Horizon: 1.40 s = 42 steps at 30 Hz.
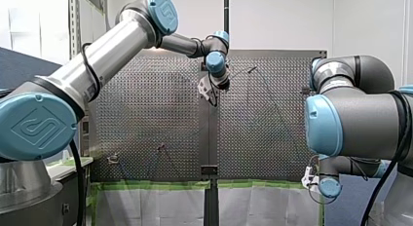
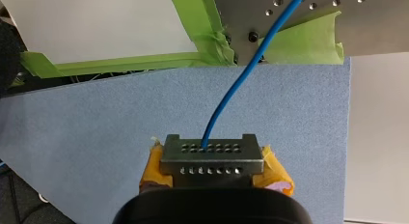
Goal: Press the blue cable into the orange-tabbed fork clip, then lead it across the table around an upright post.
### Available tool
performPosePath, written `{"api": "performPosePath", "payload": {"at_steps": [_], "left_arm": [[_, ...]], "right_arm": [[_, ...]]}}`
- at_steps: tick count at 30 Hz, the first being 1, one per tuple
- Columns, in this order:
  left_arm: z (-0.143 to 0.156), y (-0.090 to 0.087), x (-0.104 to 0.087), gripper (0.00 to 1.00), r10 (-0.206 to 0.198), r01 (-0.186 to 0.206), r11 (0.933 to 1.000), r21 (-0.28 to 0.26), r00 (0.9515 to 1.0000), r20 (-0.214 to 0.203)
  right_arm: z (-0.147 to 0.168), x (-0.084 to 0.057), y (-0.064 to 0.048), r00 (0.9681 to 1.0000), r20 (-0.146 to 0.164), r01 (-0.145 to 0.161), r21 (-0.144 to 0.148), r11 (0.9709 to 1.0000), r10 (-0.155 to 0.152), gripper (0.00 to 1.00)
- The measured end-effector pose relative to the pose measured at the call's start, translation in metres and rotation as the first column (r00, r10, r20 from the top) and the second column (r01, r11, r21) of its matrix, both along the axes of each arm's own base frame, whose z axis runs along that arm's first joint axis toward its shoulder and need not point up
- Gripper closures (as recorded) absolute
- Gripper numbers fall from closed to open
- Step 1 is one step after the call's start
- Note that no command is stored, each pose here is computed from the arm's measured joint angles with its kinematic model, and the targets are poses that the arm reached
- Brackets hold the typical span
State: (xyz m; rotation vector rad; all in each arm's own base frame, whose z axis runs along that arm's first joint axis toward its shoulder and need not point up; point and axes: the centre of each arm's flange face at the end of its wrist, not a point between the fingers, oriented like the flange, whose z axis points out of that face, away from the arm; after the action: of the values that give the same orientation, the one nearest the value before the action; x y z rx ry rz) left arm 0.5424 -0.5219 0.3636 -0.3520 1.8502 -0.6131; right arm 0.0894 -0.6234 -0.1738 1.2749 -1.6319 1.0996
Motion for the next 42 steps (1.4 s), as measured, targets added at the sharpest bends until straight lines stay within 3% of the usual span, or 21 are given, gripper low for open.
{"api": "performPosePath", "payload": {"at_steps": [7, 13, 19, 28, 31, 34, 37, 42], "left_arm": [[-0.001, -0.004, -0.017, 0.0, -0.028, 0.028, 0.9993, 0.024, 0.9994, -0.022], [0.007, -0.015, -0.033, 0.0, -0.086, 0.086, 0.9961, 0.02, 0.9959, -0.029], [0.042, -0.019, -0.053, 0.0, -0.137, 0.137, 0.9904, 0.019, 0.9905, 0.012], [0.102, -0.016, -0.089, 0.0, -0.188, 0.183, 0.9809, 0.067, 0.9792, 0.077], [0.12, -0.016, -0.101, 0.0, -0.208, 0.2, 0.9765, 0.08, 0.9725, 0.105], [0.13, -0.021, -0.112, 0.0, -0.241, 0.229, 0.9685, 0.098, 0.9624, 0.126], [0.134, -0.028, -0.119, 0.0, -0.278, 0.263, 0.9582, 0.112, 0.9489, 0.149], [0.134, -0.042, -0.126, 0.0, -0.341, 0.32, 0.9376, 0.137, 0.9221, 0.183]], "right_arm": [[-0.001, 0.001, 0.001, 1.0, 0.001, -0.001, 0.001, 1.0, 0.001, 1.0], [-0.002, 0.0, 0.001, 1.0, 0.001, -0.001, 0.003, 1.0, 0.001, 1.0], [-0.002, 0.001, 0.001, 1.0, 0.001, -0.002, 0.003, 1.0, 0.002, 1.0], [-0.002, 0.002, 0.001, 1.0, 0.005, -0.007, 0.008, 0.9999, 0.007, 1.0], [-0.002, 0.002, 0.0, 0.9999, 0.008, -0.01, 0.007, 0.9999, 0.01, 1.0], [-0.002, 0.003, 0.0, 0.9999, 0.012, -0.012, 0.007, 0.9999, 0.012, 1.0], [-0.001, 0.003, 0.0, 0.9998, 0.013, -0.012, 0.006, 0.9999, 0.012, 1.0], [-0.001, 0.004, 0.0, 0.9998, 0.013, -0.014, 0.005, 0.9999, 0.014, 1.0]]}}
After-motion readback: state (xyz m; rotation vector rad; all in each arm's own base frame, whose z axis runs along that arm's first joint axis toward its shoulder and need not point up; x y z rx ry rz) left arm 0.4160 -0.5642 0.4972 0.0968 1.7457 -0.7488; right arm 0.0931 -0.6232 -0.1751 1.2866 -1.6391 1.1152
